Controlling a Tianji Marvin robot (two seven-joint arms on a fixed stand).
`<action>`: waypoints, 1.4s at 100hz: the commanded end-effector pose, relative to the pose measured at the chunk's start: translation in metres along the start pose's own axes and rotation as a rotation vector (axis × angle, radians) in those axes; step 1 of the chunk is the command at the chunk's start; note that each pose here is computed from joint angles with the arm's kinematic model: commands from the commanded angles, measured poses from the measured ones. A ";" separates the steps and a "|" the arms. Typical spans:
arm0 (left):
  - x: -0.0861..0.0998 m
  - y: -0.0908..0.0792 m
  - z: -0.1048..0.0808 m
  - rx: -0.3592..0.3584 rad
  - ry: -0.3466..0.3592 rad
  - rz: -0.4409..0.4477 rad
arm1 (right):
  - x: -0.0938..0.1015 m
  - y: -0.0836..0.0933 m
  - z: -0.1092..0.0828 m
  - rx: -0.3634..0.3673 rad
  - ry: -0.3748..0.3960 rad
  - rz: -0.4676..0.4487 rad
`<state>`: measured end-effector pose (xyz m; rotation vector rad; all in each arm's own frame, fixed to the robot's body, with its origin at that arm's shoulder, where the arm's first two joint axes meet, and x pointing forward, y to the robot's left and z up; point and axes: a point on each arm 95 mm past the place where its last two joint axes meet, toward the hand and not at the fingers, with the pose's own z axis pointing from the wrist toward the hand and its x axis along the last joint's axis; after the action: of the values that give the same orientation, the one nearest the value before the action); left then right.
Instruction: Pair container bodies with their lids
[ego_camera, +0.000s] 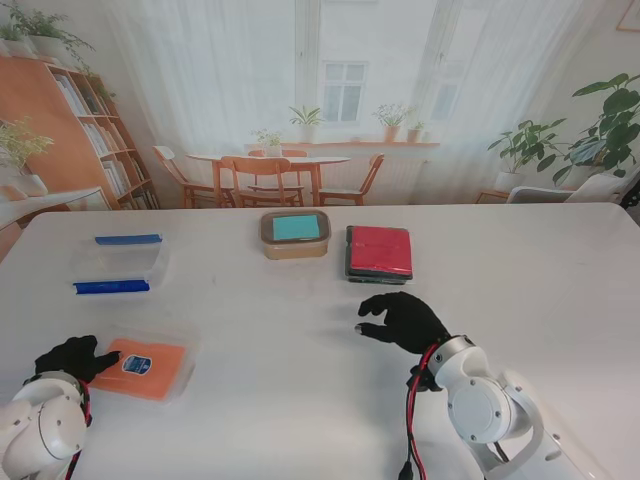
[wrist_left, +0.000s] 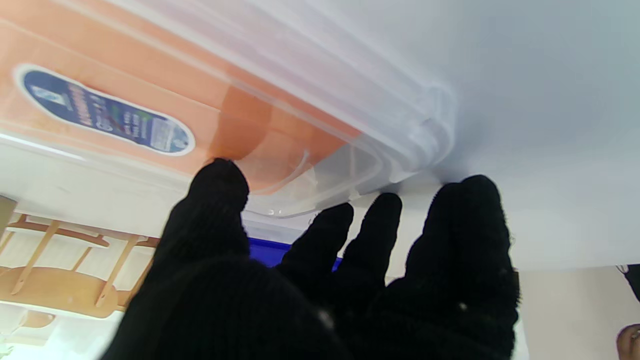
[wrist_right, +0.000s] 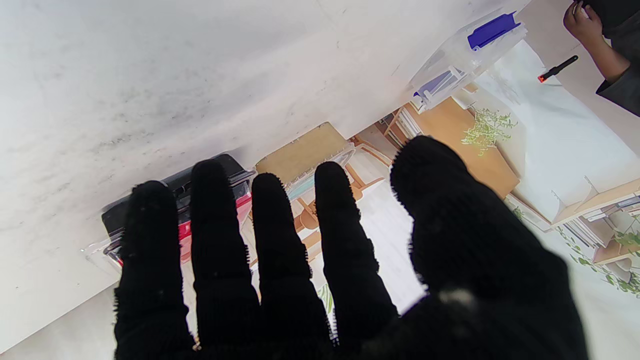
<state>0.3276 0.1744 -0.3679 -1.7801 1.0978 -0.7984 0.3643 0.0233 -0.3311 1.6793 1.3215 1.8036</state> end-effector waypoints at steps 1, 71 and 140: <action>0.004 0.035 -0.007 -0.109 0.019 -0.015 | 0.001 -0.002 -0.001 0.011 0.002 0.004; 0.040 0.044 -0.039 -0.171 0.155 -0.082 | -0.002 -0.001 -0.006 -0.005 -0.007 0.009; 0.047 0.048 -0.079 -0.181 0.115 -0.096 | -0.004 -0.001 -0.009 -0.010 0.004 0.028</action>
<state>0.2800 0.0957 -0.3524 -1.8893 1.1670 -0.9527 0.3575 0.0166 -0.3319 1.6876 1.2835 1.8214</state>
